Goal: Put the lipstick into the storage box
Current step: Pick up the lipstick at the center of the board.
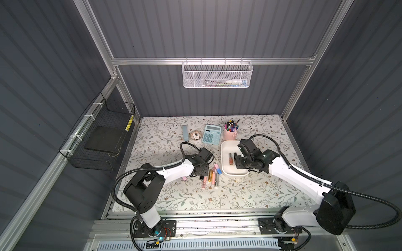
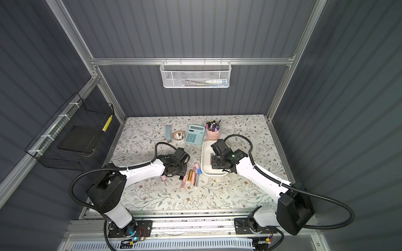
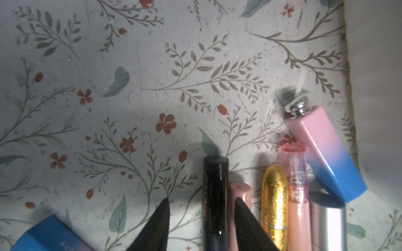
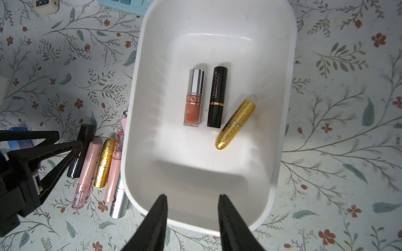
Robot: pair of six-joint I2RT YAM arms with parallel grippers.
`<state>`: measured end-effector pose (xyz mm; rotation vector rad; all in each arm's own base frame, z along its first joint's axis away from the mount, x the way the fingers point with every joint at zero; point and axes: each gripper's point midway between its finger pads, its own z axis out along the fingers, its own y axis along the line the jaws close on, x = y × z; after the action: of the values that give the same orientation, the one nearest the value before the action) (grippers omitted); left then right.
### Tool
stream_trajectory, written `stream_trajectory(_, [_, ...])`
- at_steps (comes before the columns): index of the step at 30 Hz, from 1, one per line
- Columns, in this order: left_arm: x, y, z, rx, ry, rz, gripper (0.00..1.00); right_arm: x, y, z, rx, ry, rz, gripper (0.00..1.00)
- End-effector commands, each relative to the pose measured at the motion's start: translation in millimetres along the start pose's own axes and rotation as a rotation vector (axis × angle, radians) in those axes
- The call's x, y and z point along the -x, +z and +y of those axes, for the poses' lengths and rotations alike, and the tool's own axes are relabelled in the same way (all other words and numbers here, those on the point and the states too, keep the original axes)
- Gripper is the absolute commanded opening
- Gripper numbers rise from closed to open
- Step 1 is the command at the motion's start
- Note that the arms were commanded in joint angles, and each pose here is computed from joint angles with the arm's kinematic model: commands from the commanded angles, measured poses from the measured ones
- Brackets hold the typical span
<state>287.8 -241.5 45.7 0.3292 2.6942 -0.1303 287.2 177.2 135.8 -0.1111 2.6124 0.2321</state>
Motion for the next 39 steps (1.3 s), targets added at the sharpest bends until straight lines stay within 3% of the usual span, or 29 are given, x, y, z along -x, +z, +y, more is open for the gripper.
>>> stream_trajectory(1, [6,-4,2,0.036,0.014,-0.006,0.49,-1,-2,0,0.013,-0.008,-0.002,0.41])
stream_trajectory(14, [2,5,3,0.055,0.022,0.022,0.44,-2,-1,-4,0.015,-0.003,0.002,0.41])
stream_trajectory(39, [-10,8,11,0.073,0.011,0.040,0.45,-7,5,-5,0.019,0.006,0.016,0.41])
